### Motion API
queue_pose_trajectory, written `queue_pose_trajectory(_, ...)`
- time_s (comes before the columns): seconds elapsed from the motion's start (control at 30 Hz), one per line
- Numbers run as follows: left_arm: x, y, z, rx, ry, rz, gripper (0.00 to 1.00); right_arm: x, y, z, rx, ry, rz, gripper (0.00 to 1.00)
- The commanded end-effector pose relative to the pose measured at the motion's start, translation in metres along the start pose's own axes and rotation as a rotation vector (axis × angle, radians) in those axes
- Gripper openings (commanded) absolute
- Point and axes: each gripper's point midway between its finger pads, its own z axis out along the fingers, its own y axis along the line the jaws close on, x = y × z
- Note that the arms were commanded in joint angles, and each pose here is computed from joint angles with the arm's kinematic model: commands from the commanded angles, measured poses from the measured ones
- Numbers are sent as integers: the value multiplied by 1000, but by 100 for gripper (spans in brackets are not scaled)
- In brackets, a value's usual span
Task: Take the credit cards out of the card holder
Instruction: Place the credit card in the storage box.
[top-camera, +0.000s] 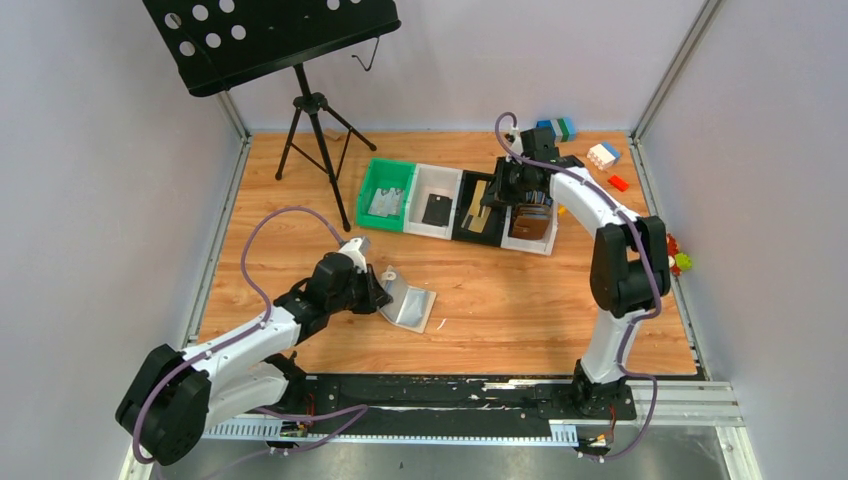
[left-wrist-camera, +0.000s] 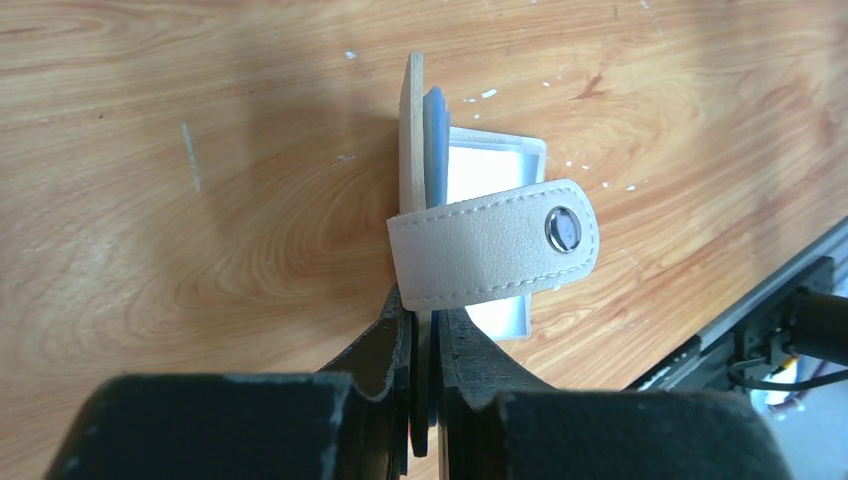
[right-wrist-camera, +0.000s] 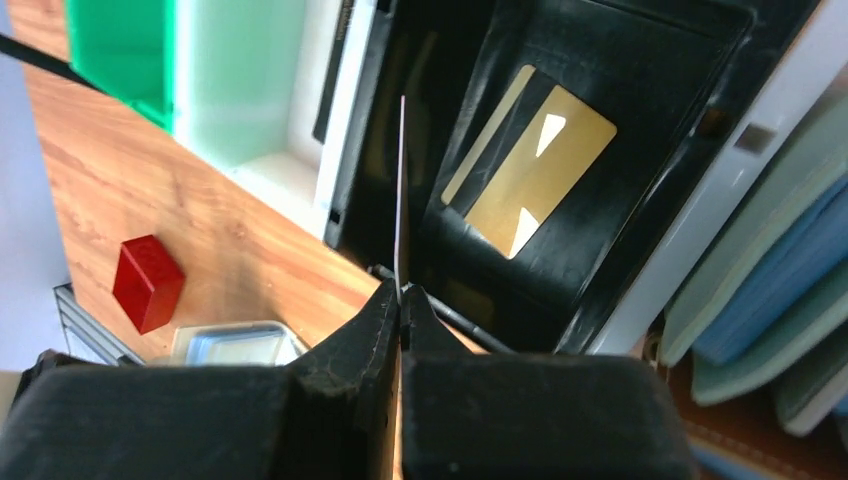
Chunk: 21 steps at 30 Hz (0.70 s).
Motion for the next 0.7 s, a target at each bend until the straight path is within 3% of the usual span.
queue_pose_trajectory(0.0, -18, 0, -4, -25, -47, 70, 0, -9, -9, 13, 62, 31, -31, 0)
queue_pose_trajectory(0.27, -18, 6, -4, -73, -44, 112, 0, -7, -19, 40, 115, 67, -42, 1)
queue_pose_trajectory(0.43, -20, 2, -6, -114, -37, 171, 0, -13, -26, 34, 191, 43, -54, 23)
queue_pose_trajectory(0.67, -21, -4, -6, -219, -25, 287, 3, -33, -9, -3, 227, -48, -118, 41)
